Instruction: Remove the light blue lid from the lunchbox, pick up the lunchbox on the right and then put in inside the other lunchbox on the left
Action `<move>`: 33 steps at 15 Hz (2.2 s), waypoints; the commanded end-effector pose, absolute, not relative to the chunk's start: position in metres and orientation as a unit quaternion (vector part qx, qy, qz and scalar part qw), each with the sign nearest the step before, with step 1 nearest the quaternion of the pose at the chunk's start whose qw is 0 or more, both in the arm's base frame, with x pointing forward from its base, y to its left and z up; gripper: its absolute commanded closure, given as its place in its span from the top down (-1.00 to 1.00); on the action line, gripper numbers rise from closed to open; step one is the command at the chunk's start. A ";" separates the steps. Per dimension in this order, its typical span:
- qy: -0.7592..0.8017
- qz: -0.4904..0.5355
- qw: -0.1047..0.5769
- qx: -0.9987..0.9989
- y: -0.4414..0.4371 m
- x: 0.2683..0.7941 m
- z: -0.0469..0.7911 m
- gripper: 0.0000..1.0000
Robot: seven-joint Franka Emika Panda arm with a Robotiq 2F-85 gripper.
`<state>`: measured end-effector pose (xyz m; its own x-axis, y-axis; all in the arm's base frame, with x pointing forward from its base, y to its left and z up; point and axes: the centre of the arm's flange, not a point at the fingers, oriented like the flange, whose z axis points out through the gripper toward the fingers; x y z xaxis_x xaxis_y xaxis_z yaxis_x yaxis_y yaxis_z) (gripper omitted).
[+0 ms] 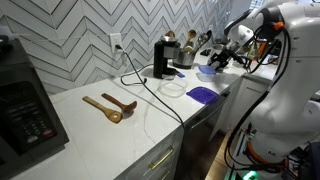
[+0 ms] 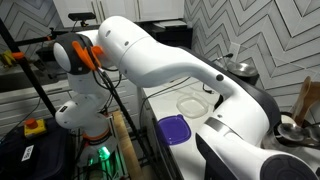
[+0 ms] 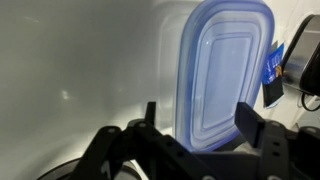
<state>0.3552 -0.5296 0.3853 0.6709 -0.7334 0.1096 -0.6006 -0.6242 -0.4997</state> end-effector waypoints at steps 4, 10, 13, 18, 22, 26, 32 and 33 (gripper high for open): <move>0.362 -0.159 0.227 -0.890 -0.536 0.354 0.379 0.11; 0.357 -0.158 0.228 -0.892 -0.534 0.354 0.381 -0.81; 0.356 -0.154 0.228 -0.893 -0.532 0.354 0.385 -1.00; 0.355 -0.159 0.225 -0.893 -0.527 0.355 0.391 -0.96; 0.348 -0.167 0.224 -0.895 -0.516 0.358 0.405 -0.96; 0.351 -0.173 0.217 -0.894 -0.505 0.359 0.424 -0.96; 0.435 -0.142 0.160 -0.875 -0.496 0.320 0.450 -0.96; 0.453 -0.134 0.151 -0.868 -0.498 0.310 0.451 -0.96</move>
<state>0.3437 -0.5117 0.4462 0.6281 -0.7673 0.1294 -0.6563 -0.6117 -0.4418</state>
